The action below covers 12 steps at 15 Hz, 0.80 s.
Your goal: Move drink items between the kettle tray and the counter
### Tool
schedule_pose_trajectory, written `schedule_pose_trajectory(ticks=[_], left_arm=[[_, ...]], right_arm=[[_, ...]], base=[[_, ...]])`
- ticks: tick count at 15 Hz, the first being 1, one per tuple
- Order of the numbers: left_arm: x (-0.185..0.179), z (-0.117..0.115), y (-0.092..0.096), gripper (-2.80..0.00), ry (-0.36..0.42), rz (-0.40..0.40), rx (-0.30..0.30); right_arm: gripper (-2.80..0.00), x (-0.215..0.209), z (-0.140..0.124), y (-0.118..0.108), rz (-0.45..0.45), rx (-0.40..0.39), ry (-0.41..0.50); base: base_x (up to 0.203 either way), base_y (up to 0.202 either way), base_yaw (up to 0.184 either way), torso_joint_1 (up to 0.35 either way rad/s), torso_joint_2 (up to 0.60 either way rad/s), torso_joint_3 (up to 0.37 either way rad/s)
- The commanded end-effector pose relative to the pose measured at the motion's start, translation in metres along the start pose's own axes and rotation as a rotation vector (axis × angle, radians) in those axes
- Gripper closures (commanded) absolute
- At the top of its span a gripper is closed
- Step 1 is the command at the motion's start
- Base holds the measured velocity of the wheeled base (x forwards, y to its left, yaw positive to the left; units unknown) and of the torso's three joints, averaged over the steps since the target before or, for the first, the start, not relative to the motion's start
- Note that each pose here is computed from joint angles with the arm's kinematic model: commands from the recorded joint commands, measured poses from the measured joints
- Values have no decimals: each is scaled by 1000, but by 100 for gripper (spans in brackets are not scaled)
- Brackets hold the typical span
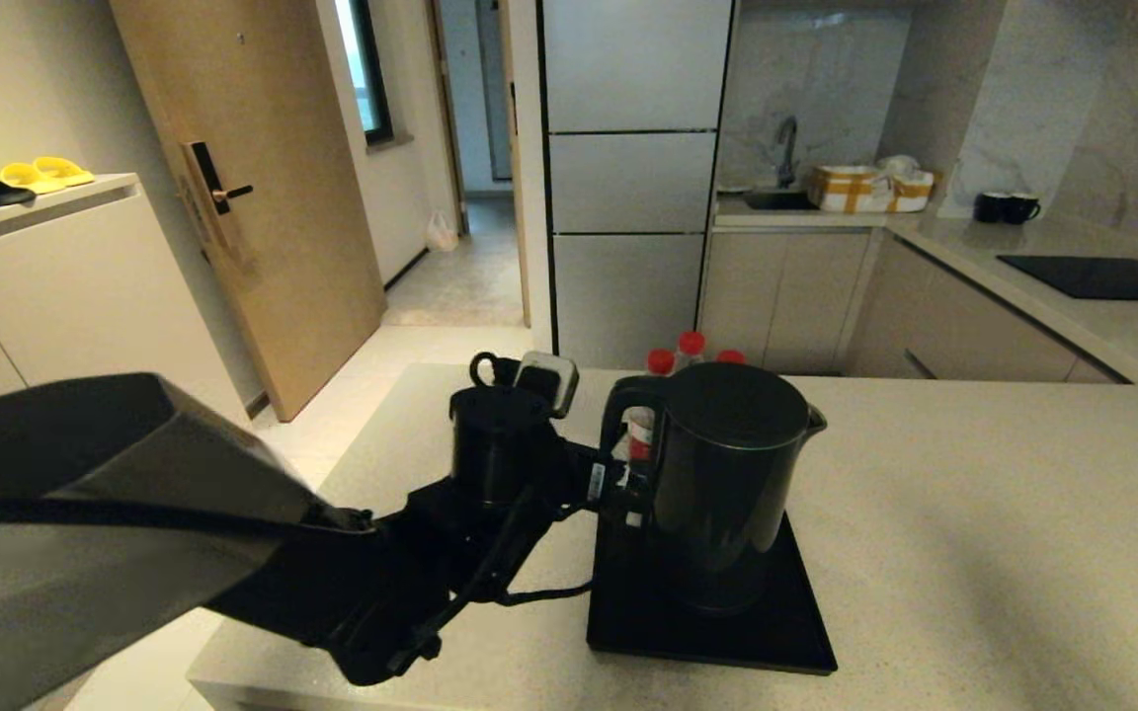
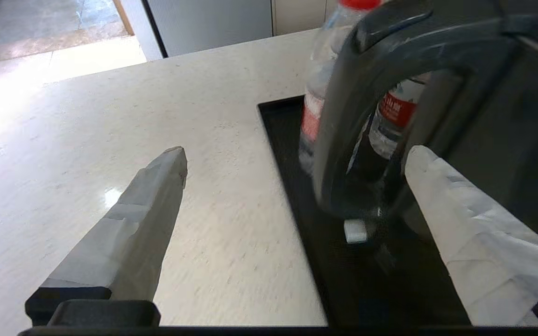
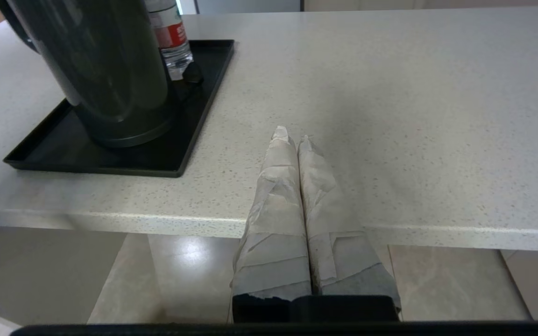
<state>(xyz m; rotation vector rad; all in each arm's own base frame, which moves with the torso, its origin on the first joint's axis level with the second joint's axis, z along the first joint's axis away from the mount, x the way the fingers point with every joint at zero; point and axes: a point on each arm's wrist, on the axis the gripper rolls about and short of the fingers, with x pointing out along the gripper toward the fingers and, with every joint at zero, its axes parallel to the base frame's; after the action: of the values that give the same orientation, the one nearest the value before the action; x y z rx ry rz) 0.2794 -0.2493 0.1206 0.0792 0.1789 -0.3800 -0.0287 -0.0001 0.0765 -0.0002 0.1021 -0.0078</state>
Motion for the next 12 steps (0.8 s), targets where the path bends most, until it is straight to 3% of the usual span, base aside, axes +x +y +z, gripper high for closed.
schedule_pose_trajectory(ticks=[1,3,4,6,8,11,12], left_arm=[[-35,22,15,-280,-50,5,-25],[-52,23,25,-280,-43,19,-25],[-66,32,34,0,-56,32,-30],[-105,54,59,0,-94,73,-50],[-140,65,83,0,-83,126,-58],[-199,74,107,0,-52,180,-63],[-211,71,113,0,-9,200,-56]], right_arm=[[0,0,0,0,0,0,1],[0,0,0,0,0,0,1],[0,0,0,0,0,0,1],[0,0,0,0,0,0,1],[0,0,0,0,0,0,1],[0,0,0,0,0,0,1],[0,0,0,0,0,0,1]], base=[[0,0,0,0,0,0],[0,0,0,0,0,0],[0,0,0,0,0,0],[0,0,0,0,0,0],[0,0,0,0,0,0],[0,0,0,0,0,0],[0,0,0,0,0,0]])
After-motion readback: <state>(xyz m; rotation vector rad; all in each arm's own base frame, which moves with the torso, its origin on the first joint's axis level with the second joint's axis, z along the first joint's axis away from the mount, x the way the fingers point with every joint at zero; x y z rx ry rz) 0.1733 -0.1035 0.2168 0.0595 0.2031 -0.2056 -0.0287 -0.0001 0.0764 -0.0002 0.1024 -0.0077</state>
